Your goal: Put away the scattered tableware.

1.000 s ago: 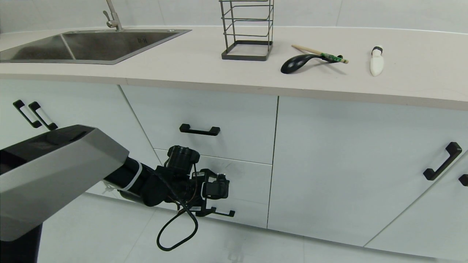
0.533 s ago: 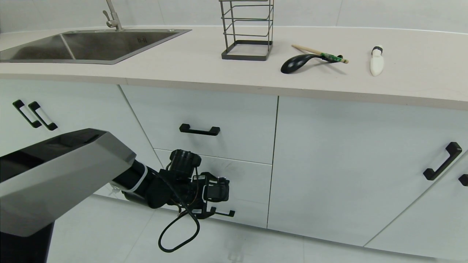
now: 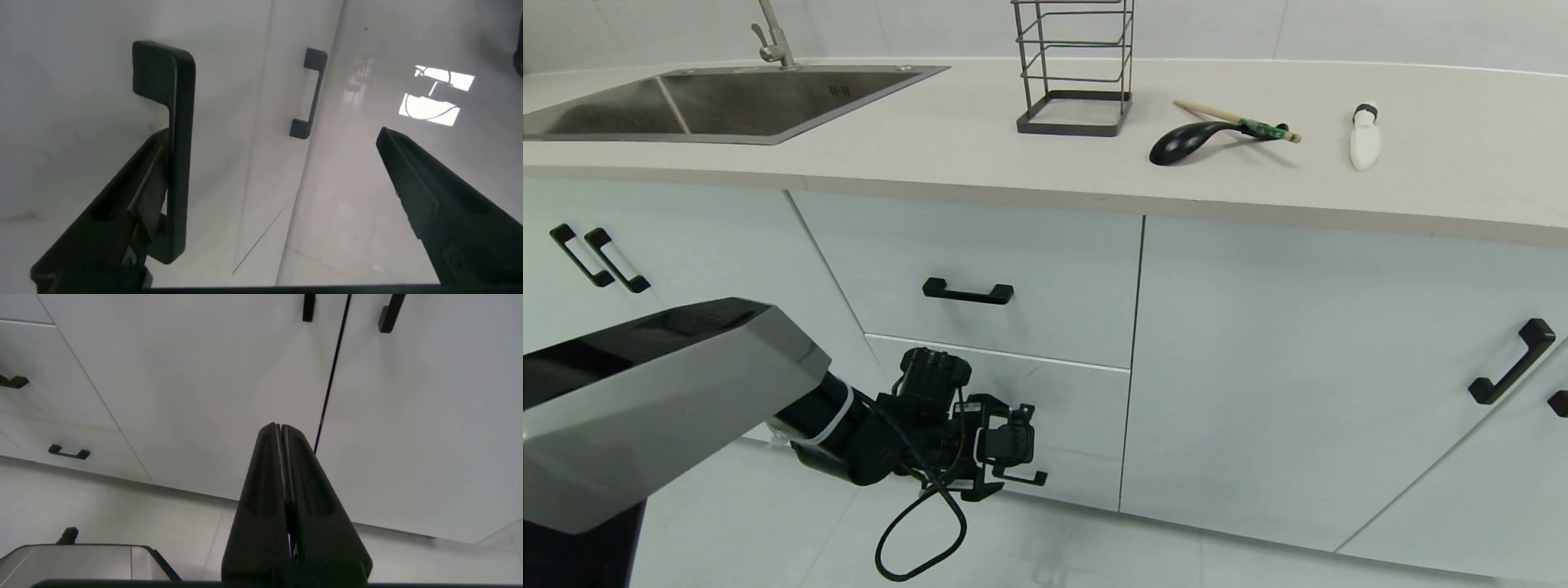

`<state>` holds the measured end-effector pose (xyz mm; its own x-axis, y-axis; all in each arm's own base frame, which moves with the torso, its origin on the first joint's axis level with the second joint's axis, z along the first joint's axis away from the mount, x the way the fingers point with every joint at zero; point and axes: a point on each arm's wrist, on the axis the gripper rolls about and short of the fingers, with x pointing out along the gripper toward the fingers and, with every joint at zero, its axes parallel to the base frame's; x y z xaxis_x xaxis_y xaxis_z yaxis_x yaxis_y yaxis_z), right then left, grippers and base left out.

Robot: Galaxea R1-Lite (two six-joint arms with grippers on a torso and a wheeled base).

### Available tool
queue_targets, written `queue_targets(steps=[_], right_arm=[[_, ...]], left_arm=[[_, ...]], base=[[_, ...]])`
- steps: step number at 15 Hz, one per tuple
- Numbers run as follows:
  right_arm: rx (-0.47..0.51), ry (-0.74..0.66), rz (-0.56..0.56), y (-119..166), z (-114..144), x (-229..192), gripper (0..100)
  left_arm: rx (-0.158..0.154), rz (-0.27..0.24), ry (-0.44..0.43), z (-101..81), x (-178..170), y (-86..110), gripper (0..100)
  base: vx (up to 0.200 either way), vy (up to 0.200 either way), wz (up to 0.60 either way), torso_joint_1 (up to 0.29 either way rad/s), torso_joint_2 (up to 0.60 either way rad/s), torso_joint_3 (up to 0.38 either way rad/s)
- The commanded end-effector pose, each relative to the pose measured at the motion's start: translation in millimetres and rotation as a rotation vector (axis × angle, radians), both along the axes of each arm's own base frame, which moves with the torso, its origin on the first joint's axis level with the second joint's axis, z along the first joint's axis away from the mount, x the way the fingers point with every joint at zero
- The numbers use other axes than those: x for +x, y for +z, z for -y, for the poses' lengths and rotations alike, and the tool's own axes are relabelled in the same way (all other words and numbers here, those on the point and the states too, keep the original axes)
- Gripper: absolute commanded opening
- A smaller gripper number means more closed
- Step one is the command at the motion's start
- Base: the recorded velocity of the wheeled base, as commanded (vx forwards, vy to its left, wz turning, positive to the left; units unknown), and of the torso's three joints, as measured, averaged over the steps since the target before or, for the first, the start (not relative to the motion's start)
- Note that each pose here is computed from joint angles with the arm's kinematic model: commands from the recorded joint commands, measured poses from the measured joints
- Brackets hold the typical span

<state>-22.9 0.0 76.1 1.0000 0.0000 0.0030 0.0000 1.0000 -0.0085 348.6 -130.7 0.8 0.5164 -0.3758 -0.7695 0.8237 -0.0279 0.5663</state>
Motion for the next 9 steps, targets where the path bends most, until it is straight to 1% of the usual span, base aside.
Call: queue_targets(steps=[1,5,7,8,9], right_arm=[[-0.001,0.0,-0.001,0,0,0,0],[-0.002,0.0,0.0,0,0,0,0],[-0.002,0.0,0.0,0,0,0,0],[-0.002,0.0,0.0,0,0,0,0],[-0.002,0.0,0.0,0,0,0,0]], left_arm=[[0.004,-0.024,0.003,-2.6,-7,-2.7,100],[-0.001,-0.011,0.003,-2.7,-8,2.2,100],[-0.007,0.004,0.0,-3.1,-9,8.4,100],[-0.012,0.013,-0.001,-4.3,-12,15.2,100],[-0.021,0.045,-0.004,-7.7,-22,32.8,100]], base=[[0.0,0.0,0.0,0.0,0.0,0.0],[0.0,0.0,0.0,0.0,0.0,0.0],[0.0,0.0,0.0,0.0,0.0,0.0],[0.0,0.0,0.0,0.0,0.0,0.0],[0.0,0.0,0.0,0.0,0.0,0.0]])
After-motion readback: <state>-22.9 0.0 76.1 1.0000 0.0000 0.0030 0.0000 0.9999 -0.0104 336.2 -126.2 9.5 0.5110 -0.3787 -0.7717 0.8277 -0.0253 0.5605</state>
